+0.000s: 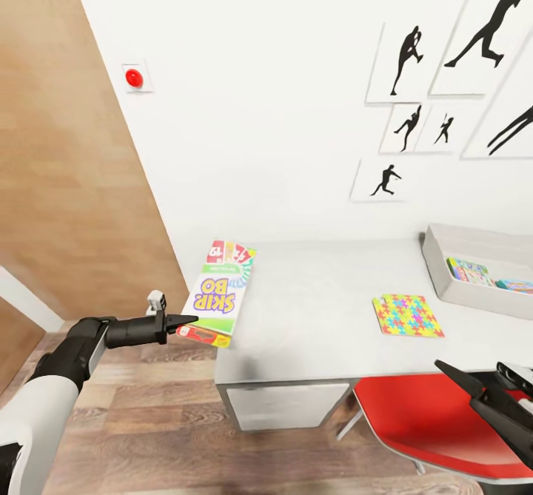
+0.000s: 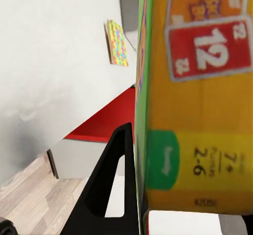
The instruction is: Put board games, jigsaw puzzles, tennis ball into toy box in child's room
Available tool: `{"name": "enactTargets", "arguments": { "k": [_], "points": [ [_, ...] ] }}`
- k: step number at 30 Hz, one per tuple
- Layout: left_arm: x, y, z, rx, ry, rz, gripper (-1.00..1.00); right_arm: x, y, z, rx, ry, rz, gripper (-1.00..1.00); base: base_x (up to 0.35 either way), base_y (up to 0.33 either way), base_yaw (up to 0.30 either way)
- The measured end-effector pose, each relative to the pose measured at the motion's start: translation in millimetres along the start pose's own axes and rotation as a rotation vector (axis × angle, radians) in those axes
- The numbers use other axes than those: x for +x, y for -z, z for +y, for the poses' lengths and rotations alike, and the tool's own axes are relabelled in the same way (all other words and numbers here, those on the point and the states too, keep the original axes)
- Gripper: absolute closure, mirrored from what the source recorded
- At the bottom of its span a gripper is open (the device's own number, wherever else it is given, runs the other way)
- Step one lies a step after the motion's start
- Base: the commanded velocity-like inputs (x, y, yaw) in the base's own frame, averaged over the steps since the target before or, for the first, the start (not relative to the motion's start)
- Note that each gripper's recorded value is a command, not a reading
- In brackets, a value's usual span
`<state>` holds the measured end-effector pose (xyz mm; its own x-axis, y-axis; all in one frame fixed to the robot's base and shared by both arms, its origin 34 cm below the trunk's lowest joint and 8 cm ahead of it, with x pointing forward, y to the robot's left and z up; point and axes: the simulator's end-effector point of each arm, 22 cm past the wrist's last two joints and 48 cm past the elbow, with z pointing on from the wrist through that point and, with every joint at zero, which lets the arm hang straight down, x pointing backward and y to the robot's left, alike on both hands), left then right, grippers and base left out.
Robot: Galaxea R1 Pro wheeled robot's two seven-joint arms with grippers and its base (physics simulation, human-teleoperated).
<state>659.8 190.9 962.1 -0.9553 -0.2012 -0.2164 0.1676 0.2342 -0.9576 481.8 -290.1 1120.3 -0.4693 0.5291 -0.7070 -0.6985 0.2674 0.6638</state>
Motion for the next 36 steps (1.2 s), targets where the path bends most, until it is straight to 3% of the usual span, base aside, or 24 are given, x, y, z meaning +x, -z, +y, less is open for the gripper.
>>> {"name": "enactTargets", "arguments": {
  "k": [25, 36],
  "points": [
    [-6.0, 3.8, -21.9, 0.009, -0.041, -0.010, 1.00, -8.0, -0.2, 15.3, -0.028, 0.037, -0.008, -1.00, 0.000, 0.000, 0.000],
    [-8.4, 5.4, -31.6, 0.013, -0.058, -0.014, 1.00, -11.9, -0.5, 21.4, -0.037, 0.082, -0.016, -1.00, 0.000, 0.000, 0.000]
  ]
}}
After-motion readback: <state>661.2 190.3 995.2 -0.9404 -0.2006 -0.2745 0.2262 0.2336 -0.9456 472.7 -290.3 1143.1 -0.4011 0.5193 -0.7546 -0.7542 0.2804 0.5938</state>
